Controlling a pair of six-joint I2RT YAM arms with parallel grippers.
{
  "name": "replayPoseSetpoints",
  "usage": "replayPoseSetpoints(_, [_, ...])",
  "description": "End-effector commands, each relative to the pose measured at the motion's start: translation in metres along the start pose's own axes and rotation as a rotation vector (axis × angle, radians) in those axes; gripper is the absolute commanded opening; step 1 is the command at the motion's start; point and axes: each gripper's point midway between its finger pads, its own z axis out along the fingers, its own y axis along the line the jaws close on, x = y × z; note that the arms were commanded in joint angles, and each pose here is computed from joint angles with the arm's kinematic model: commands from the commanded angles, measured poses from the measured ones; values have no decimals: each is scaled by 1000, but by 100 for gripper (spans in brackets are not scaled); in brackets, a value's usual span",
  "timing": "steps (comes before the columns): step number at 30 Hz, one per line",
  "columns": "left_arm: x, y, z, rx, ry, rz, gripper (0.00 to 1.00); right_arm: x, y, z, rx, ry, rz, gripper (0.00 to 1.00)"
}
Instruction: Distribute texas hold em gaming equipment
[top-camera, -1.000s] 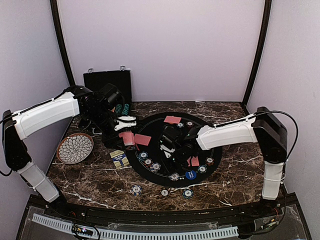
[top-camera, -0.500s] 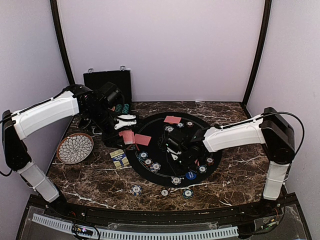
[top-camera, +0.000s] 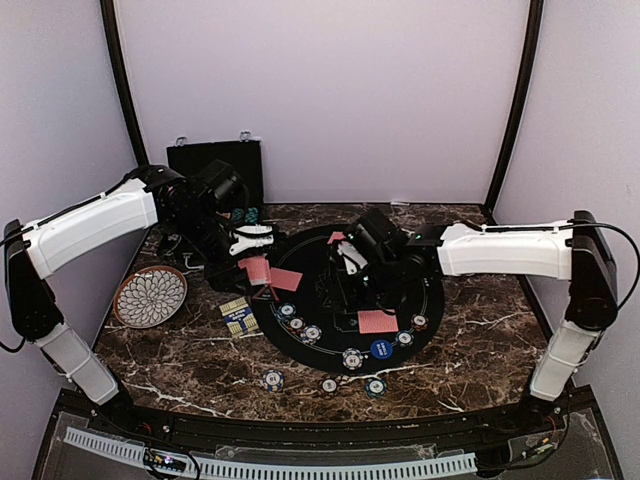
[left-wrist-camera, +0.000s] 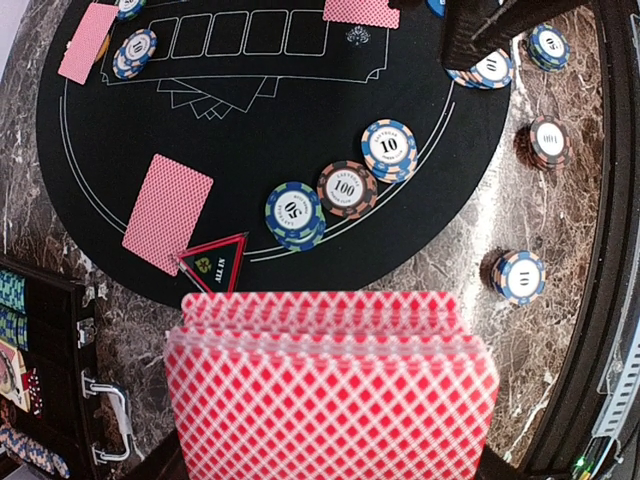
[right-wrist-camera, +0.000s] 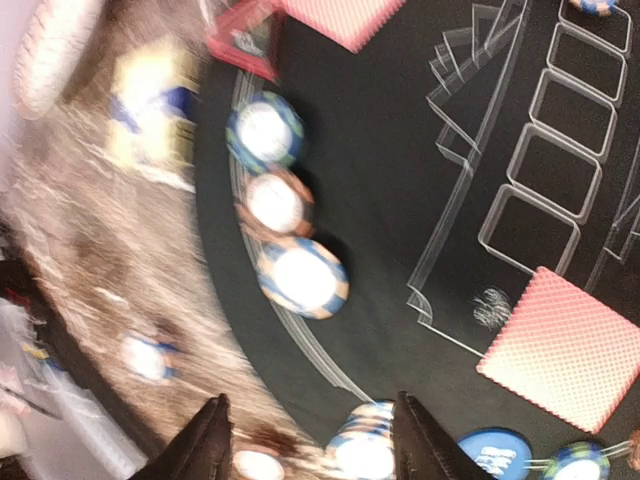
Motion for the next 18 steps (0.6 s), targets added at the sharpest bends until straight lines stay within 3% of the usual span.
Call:
replayPoseSetpoints(1, [-7, -1, -11, 8, -32, -12, 8, -36, 44, -22, -344, -70, 131, 63])
replayPoseSetpoints(6, [-8, -1, -12, 6, -42, -14, 8, -55, 78, -30, -560, -74, 184, 74])
replayPoseSetpoints(18, [-13, -1, -9, 11, -56, -20, 8, -77, 113, -25, -813, -60, 257, 79])
